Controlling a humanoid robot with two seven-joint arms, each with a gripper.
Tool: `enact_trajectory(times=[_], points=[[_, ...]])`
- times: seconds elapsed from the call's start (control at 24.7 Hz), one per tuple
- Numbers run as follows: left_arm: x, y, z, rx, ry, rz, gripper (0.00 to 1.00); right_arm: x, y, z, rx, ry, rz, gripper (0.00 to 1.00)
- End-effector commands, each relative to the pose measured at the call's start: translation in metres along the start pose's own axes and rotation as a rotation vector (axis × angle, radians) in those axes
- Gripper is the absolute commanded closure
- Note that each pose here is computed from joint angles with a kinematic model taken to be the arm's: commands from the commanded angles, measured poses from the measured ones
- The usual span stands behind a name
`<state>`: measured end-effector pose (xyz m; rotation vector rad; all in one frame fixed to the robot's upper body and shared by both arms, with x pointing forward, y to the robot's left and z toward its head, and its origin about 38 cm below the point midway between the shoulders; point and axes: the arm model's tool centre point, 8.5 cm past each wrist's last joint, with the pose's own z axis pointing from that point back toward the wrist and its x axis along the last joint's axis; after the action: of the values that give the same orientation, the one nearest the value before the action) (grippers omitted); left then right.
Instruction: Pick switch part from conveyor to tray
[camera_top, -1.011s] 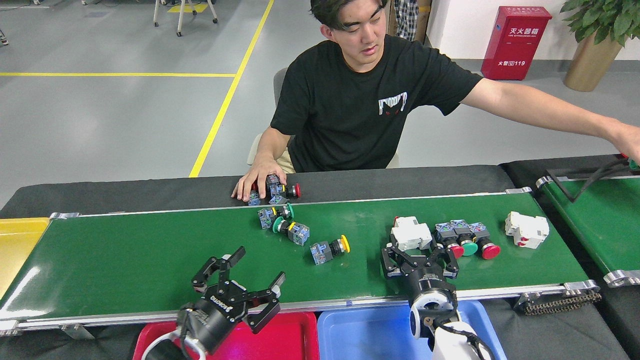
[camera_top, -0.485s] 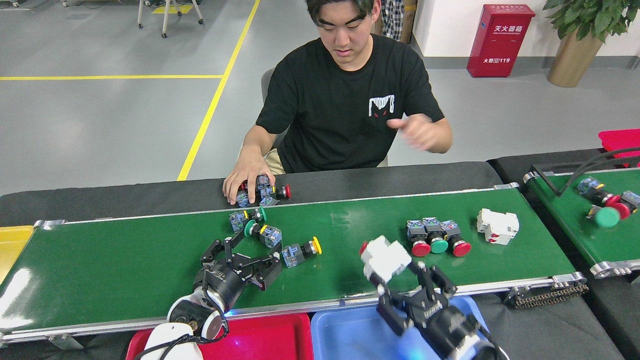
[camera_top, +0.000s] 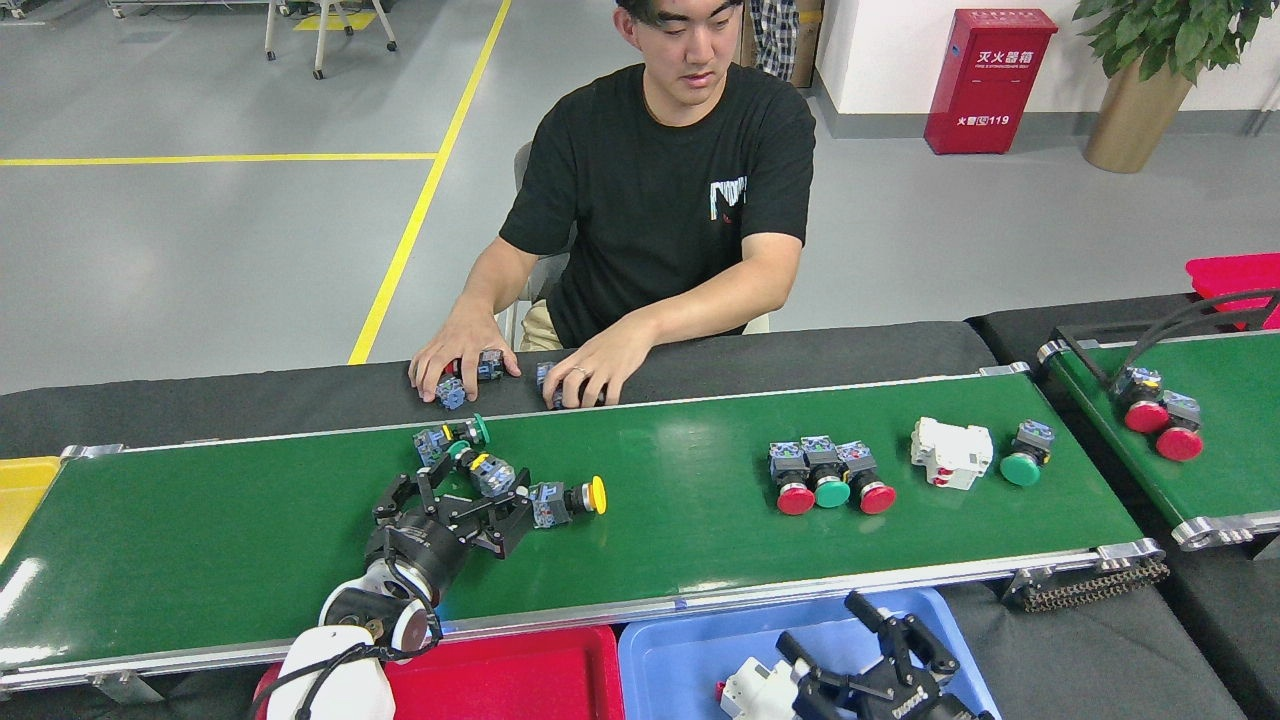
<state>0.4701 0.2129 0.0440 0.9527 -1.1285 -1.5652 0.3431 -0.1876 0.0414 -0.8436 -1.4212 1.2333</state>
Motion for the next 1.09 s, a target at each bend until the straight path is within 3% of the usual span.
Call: enact_trajectory(times=[0.0,0.12,0.16,0.24,0.32,0.36,0.49,0.61,0.73,0.81,0.93,0.97,1.05], points=[[-0.013,0.012,-0.004,0.046,0.043,-0.01,0.01,-0.007,-0.009,-0.009,-0.045,0.188,0.02,0.01],[-0.026,0.005,-0.004,0.05,0.091,-0.016,0.07,0.001,-0.009,-0.013,-0.051,0.202,0.04,0.01],[-0.03,0.005,-0.002,0.055,0.097,-0.022,0.15,0.002,-0.009,-0.014,-0.053,0.198,0.048,0.01],[-0.034,0.004,0.0,0.065,0.098,-0.029,0.44,0.004,-0.008,-0.015,-0.05,0.205,0.07,0.01],[-0.032,-0.006,0.004,0.054,0.081,-0.015,0.85,0.001,-0.007,-0.021,-0.044,0.22,0.095,0.01],[-0.032,-0.012,0.007,0.047,0.057,0.007,0.94,0.001,-0.009,-0.029,-0.045,0.226,0.109,0.01],[-0.037,-0.023,0.022,0.061,0.025,0.063,0.99,0.006,-0.008,-0.045,-0.032,0.211,0.123,0.01],[-0.04,-0.024,0.047,0.089,-0.033,0.017,1.0,0.009,-0.007,-0.057,-0.019,0.195,0.134,0.01],[-0.043,-0.015,0.088,0.146,-0.134,-0.064,0.99,0.015,-0.005,-0.064,-0.001,0.182,0.138,0.01],[-0.034,-0.02,0.133,0.151,-0.305,-0.131,0.96,0.025,-0.004,-0.073,0.007,0.157,0.137,0.01],[-0.032,-0.035,0.189,0.122,-0.415,-0.155,0.82,0.038,-0.002,-0.087,0.026,0.125,0.141,0.01],[-0.035,-0.04,0.205,0.117,-0.394,-0.137,0.67,0.043,0.002,-0.092,0.046,0.114,0.144,0.01],[-0.035,-0.051,0.226,0.097,-0.367,-0.106,0.0,0.054,0.007,-0.105,0.072,0.097,0.137,0.01]])
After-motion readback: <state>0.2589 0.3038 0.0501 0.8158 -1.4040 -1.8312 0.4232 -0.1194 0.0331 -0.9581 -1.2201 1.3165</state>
